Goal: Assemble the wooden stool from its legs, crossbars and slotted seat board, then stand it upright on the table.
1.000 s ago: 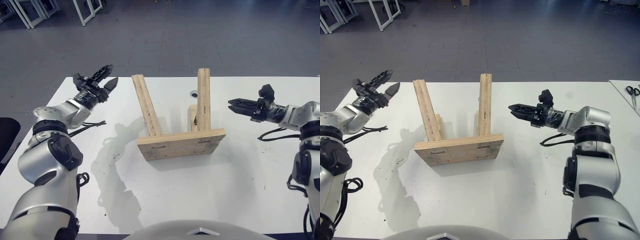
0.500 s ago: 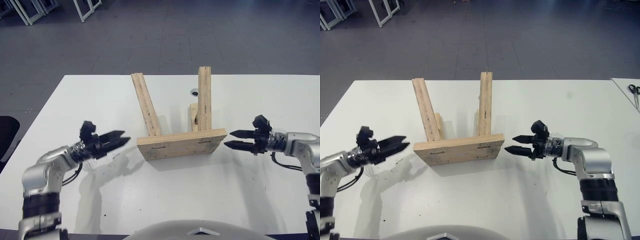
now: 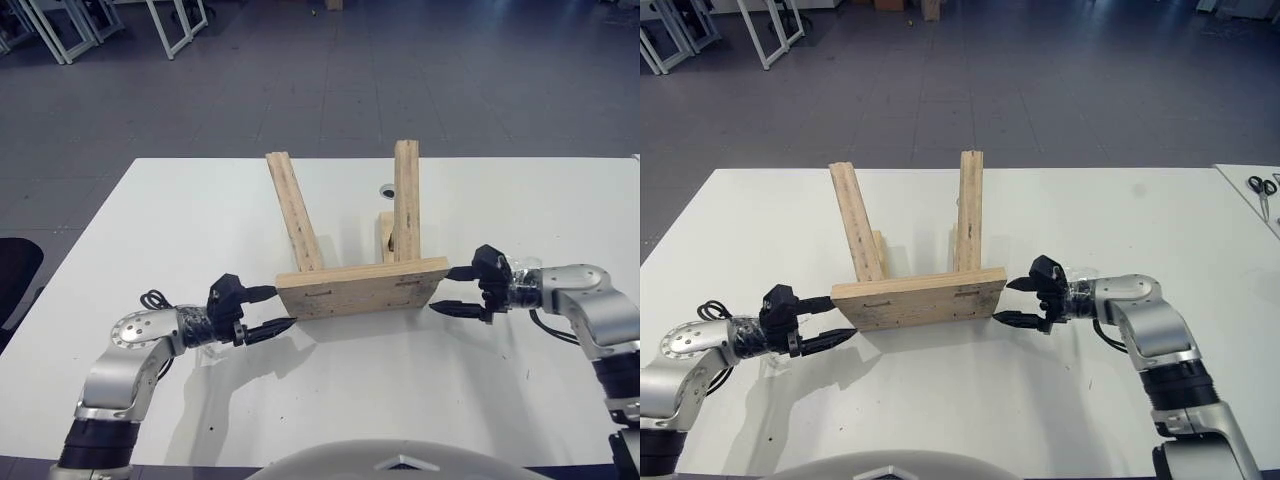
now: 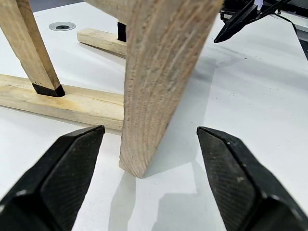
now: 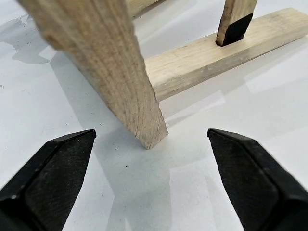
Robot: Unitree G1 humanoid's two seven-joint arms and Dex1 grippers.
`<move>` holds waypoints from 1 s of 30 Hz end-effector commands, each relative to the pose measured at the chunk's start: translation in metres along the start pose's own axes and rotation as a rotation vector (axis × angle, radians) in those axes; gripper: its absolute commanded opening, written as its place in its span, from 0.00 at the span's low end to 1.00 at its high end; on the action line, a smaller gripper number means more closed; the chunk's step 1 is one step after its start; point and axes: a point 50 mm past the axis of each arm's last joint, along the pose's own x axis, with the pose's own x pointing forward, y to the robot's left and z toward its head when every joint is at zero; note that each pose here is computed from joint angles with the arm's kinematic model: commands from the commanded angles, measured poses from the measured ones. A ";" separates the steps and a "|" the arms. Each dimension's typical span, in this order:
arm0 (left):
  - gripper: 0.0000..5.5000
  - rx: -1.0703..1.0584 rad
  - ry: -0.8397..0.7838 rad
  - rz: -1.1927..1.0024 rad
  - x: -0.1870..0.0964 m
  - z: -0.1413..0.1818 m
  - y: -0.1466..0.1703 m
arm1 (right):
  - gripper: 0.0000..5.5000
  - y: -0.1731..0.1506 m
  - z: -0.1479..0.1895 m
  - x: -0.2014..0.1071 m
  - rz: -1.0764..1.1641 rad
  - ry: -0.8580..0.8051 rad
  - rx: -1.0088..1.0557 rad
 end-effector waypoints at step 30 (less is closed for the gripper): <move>0.24 -0.711 -0.501 -0.700 -0.009 0.158 0.011 | 0.24 0.022 0.123 -0.047 0.636 -0.682 0.687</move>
